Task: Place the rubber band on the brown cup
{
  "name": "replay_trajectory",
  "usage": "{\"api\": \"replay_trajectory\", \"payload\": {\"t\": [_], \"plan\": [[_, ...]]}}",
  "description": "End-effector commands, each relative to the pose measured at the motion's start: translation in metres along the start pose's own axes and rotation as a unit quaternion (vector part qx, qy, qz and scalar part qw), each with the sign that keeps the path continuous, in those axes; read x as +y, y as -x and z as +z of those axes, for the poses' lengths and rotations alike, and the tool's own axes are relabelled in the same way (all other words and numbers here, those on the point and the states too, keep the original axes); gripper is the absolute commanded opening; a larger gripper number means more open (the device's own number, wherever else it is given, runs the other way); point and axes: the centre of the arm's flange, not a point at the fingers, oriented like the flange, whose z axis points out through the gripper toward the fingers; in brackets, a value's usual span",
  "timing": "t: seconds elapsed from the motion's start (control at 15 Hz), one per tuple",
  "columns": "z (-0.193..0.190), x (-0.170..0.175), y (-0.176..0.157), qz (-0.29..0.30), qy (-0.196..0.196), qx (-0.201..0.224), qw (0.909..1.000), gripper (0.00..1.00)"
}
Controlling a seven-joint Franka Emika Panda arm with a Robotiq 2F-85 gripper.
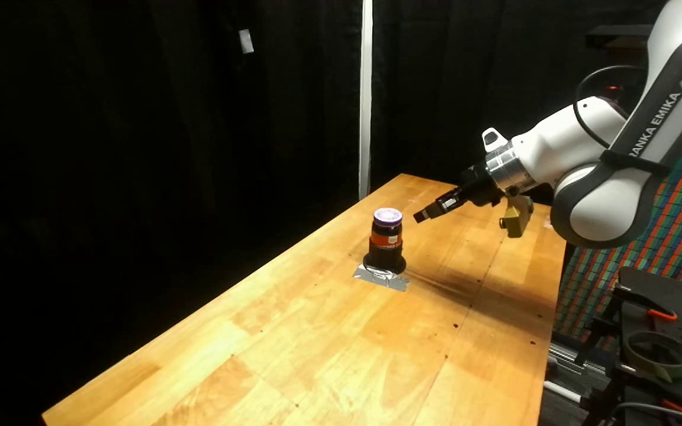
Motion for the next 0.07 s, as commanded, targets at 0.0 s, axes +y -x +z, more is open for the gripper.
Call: {"api": "replay_trajectory", "payload": {"t": [0.0], "plan": [[0.0027,0.0000,0.0034,0.002,0.002,-0.020,0.9998,0.24]]}}
